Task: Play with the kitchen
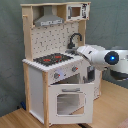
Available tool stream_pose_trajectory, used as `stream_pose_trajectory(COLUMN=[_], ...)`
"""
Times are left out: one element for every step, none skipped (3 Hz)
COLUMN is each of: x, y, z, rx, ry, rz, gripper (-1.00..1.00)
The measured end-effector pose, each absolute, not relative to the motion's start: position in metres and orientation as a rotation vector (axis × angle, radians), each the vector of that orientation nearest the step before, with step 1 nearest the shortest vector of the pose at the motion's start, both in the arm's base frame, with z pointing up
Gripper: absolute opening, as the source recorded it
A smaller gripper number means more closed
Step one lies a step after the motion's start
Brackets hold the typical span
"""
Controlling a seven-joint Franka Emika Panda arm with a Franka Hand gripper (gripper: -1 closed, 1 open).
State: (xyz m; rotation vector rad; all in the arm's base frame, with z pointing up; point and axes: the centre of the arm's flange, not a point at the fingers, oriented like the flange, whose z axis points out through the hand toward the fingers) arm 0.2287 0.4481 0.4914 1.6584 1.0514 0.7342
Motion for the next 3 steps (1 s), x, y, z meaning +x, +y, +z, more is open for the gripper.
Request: stream_pose_trajectory(x=[0.229,0.240,0.259], y=[0.432,0.413,0.400], z=[0.472,0.448,0.440], rx=[1.725,1.798,1.855], ry=[1.108,1.184,1.264], rz=[0.666,0.552,0.452], gripper=[1.00,1.00,1.00])
